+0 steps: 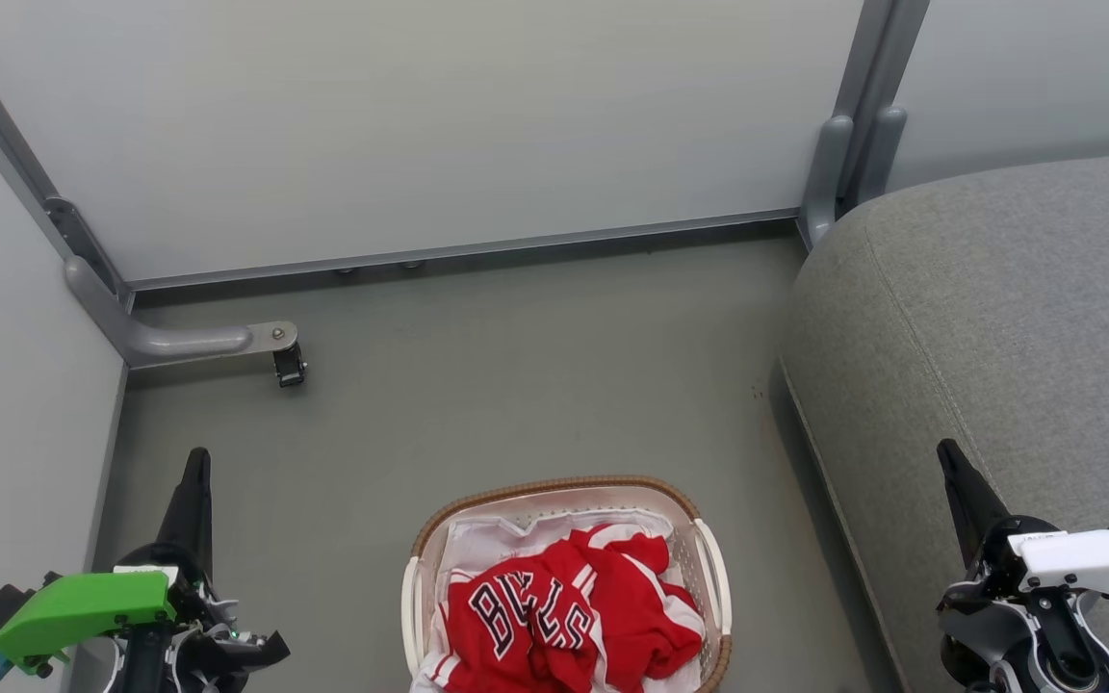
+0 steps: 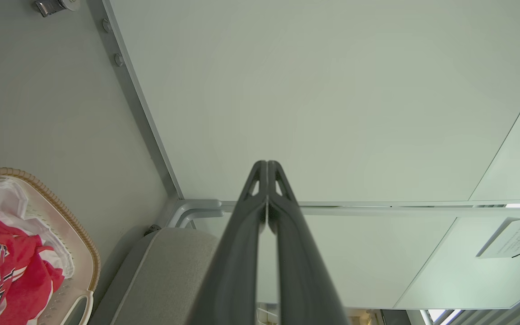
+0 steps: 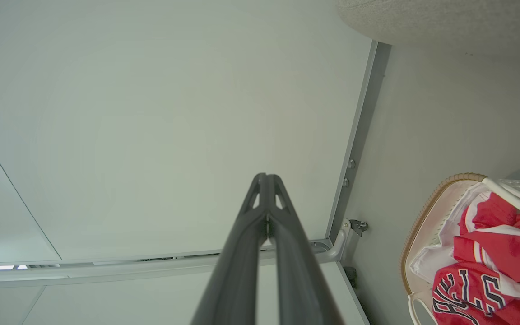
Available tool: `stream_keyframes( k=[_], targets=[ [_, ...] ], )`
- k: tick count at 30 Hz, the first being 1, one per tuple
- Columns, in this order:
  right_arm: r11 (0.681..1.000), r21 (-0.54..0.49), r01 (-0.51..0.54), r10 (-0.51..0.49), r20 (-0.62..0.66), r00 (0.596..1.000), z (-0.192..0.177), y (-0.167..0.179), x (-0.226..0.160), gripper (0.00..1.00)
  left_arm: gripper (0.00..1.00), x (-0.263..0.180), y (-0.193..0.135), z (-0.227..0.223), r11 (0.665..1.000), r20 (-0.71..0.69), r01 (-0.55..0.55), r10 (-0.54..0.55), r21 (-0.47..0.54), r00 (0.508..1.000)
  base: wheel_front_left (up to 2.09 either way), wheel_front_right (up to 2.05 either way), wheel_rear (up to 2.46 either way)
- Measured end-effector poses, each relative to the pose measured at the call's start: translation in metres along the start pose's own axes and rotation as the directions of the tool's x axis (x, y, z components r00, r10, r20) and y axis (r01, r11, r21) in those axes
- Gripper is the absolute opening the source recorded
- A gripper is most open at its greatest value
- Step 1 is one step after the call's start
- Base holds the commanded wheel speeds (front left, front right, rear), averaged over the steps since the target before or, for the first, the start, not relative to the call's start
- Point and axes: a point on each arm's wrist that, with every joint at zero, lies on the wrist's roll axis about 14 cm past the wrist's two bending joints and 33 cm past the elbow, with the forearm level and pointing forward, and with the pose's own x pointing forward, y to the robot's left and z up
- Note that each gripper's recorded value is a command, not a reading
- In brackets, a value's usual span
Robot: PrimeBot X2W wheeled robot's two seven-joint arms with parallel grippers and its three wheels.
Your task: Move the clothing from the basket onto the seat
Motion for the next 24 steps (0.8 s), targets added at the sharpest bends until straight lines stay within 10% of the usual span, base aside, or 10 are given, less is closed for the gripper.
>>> stream_keyframes(
  k=[22, 23, 24],
  targets=[
    [1.0, 0.0, 0.0, 0.0, 0.0, 1.0, -0.0001, 0.0, 0.0, 0.0, 0.0, 0.0, 0.0, 0.0, 1.0, 0.0, 0.0, 0.0, 0.0, 1.0, 0.0, 0.0, 0.0],
    [1.0, 0.002, 0.008, -0.008, 0.0, 1.0, -0.0005, -0.0026, -0.0009, 1.0, 1.0, -0.0007, 0.0025, -0.0003, 1.0, 0.001, -0.008, 0.008, -0.002, 1.0, 0.0, 0.0, 0.0],
    [1.0, 0.006, 0.023, -0.023, 0.0, 1.0, -0.0013, -0.0077, -0.0028, 1.0, 1.0, -0.0023, 0.0077, -0.0008, 1.0, 0.001, -0.023, 0.023, -0.006, 1.0, 0.0, 0.0, 0.0]
  ],
)
